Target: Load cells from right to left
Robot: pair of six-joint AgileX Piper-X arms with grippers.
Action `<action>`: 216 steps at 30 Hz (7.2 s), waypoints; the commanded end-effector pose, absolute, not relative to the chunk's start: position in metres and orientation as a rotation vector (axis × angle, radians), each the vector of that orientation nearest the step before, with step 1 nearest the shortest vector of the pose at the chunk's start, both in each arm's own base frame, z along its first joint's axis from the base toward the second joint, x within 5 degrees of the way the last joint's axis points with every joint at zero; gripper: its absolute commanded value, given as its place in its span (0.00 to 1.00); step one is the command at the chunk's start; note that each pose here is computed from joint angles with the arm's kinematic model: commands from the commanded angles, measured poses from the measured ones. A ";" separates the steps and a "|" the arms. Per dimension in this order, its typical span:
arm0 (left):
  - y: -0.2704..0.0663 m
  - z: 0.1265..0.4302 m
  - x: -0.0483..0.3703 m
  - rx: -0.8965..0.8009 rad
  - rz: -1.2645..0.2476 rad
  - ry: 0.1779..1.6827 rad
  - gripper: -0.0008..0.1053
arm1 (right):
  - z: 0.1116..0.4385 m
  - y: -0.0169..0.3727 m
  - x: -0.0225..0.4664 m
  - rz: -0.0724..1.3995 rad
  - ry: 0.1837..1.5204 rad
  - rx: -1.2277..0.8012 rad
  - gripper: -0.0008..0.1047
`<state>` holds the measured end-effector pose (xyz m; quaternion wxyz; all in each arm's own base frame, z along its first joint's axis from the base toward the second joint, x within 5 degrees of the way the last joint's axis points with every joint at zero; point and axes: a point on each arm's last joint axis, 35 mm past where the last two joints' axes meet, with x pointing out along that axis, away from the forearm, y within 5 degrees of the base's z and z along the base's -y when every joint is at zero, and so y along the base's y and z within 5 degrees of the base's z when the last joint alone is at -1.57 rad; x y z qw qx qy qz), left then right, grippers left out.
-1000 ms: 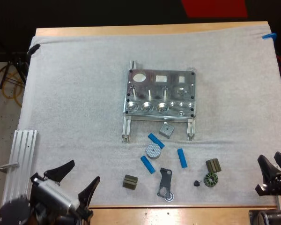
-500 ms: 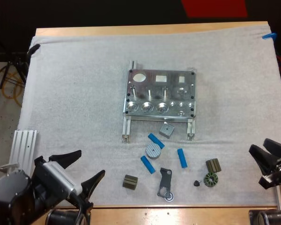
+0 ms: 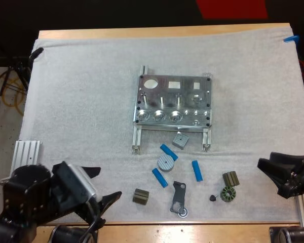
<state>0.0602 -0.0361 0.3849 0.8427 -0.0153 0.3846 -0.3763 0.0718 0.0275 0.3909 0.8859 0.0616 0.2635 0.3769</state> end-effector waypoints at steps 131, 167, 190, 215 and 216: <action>-0.220 0.171 0.217 0.072 -0.379 1.456 0.01 | 0.393 0.039 0.070 0.949 0.539 0.040 0.45; -0.203 0.201 0.207 0.836 -0.833 1.197 0.55 | 0.393 0.039 0.070 0.949 0.539 0.040 0.45; -0.181 0.202 0.214 1.411 -1.298 0.762 0.54 | 0.393 0.039 0.070 0.949 0.539 0.040 0.45; -0.189 0.178 0.230 1.319 -1.376 0.707 0.52 | 0.393 0.039 0.070 0.949 0.539 0.040 0.45; -0.190 0.178 0.231 1.319 -1.372 0.698 0.52 | 0.393 0.039 0.070 0.949 0.539 0.040 0.45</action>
